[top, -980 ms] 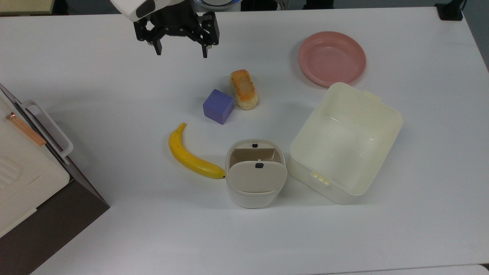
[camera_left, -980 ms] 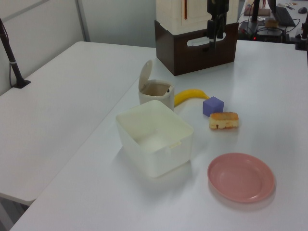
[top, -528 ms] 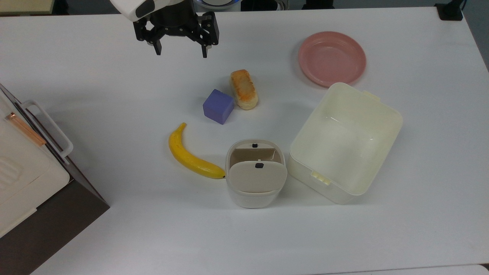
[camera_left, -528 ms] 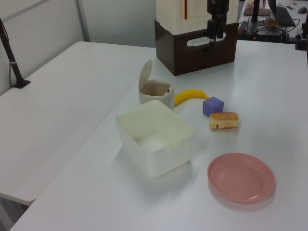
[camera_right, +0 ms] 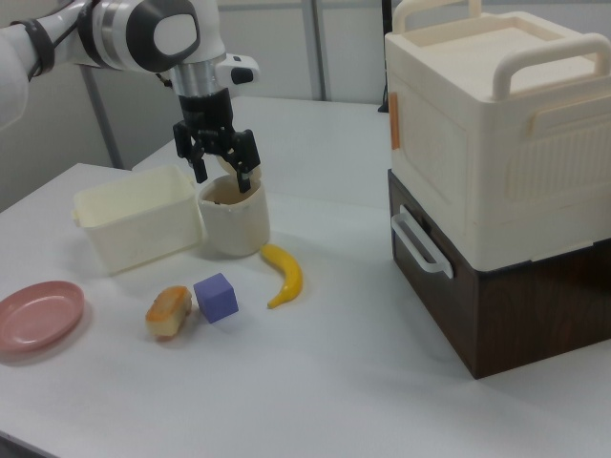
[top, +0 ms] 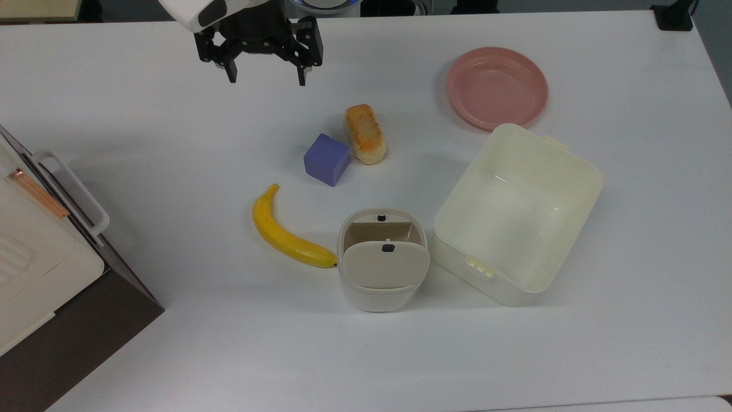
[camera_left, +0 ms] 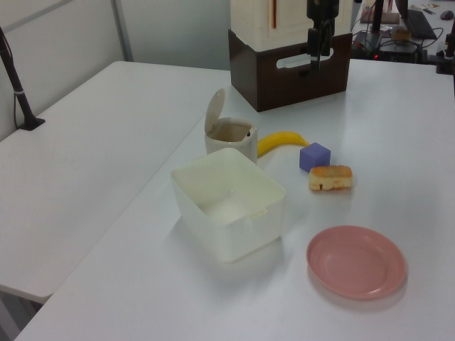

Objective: Close the trash can

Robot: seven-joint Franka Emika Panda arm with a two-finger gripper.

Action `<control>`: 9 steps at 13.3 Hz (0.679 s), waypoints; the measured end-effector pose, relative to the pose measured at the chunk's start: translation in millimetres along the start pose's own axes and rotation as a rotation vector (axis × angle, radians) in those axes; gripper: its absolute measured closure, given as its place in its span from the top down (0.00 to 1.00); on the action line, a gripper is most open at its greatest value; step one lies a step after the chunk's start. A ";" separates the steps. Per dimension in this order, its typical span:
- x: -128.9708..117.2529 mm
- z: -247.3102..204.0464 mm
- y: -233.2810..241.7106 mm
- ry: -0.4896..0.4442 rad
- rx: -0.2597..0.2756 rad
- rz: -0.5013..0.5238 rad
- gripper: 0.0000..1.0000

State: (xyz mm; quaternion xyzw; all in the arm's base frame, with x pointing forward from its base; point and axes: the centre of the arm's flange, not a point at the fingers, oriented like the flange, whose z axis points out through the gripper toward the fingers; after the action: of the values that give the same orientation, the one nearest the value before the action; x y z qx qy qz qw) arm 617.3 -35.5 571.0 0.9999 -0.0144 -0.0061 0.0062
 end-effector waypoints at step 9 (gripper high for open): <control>22.3 -2.0 3.1 0.166 0.090 -0.063 0.28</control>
State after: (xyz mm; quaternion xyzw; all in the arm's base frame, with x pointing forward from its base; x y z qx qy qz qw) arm 639.6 -39.3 572.8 0.9961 0.0176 0.0774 -0.0377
